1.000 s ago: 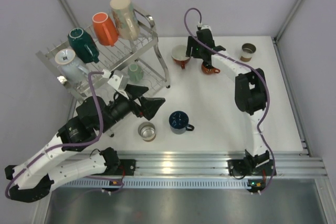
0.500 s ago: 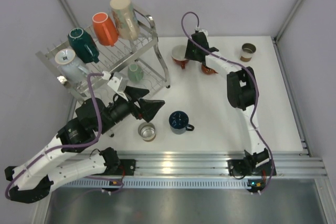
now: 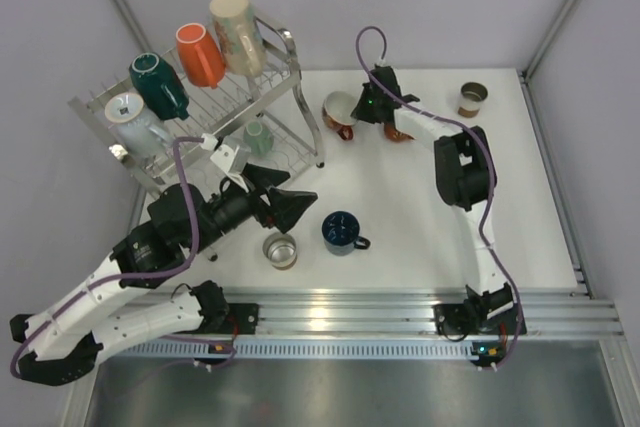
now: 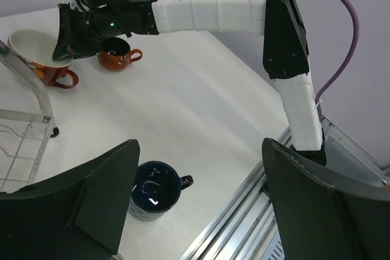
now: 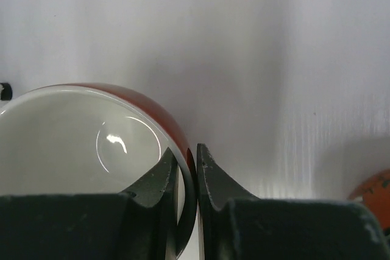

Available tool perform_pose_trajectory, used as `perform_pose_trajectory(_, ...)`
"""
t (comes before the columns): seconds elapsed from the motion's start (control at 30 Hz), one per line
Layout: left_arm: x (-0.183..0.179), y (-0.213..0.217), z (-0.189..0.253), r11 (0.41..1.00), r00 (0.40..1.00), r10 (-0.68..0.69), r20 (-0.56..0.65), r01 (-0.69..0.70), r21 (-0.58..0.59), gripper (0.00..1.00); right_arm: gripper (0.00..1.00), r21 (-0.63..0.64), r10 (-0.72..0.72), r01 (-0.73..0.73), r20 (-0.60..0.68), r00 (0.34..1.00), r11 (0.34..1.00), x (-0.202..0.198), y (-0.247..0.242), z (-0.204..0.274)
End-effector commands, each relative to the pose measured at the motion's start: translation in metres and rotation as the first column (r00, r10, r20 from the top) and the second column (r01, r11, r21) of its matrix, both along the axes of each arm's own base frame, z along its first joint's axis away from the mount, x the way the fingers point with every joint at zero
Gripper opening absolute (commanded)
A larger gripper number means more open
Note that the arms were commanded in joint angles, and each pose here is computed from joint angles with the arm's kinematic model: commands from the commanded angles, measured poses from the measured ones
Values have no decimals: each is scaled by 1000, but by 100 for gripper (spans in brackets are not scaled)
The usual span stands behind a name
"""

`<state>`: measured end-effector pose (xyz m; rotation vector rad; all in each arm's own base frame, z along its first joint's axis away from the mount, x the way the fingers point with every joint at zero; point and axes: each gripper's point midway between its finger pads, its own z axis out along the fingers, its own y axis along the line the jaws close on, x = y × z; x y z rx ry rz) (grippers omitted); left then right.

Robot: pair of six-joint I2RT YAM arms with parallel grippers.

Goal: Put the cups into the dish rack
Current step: Grab a cup with the right arm, then pass the cup from the right arm to the left

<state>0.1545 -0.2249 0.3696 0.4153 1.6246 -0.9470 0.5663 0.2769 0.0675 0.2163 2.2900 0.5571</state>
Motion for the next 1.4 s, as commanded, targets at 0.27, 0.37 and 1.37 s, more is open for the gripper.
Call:
perform_pose_trajectory(0.27, -8, -30, 63, 984, 989, -125, 82, 134, -116, 86, 0, 478, -57, -149, 389, 919, 866, -92, -55, 263)
perform_pose_trajectory(0.37, -11, -46, 72, 969, 980, -181, 88, 193, -152, 86, 0, 562, -73, -217, 449, 891, 798, -143, -71, 292)
perform_pose_trajectory(1.37, -7, -177, 67, 832, 872, -468, 147, 490, -260, 84, 0, 732, -84, -633, 668, 739, 254, -372, -102, 396)
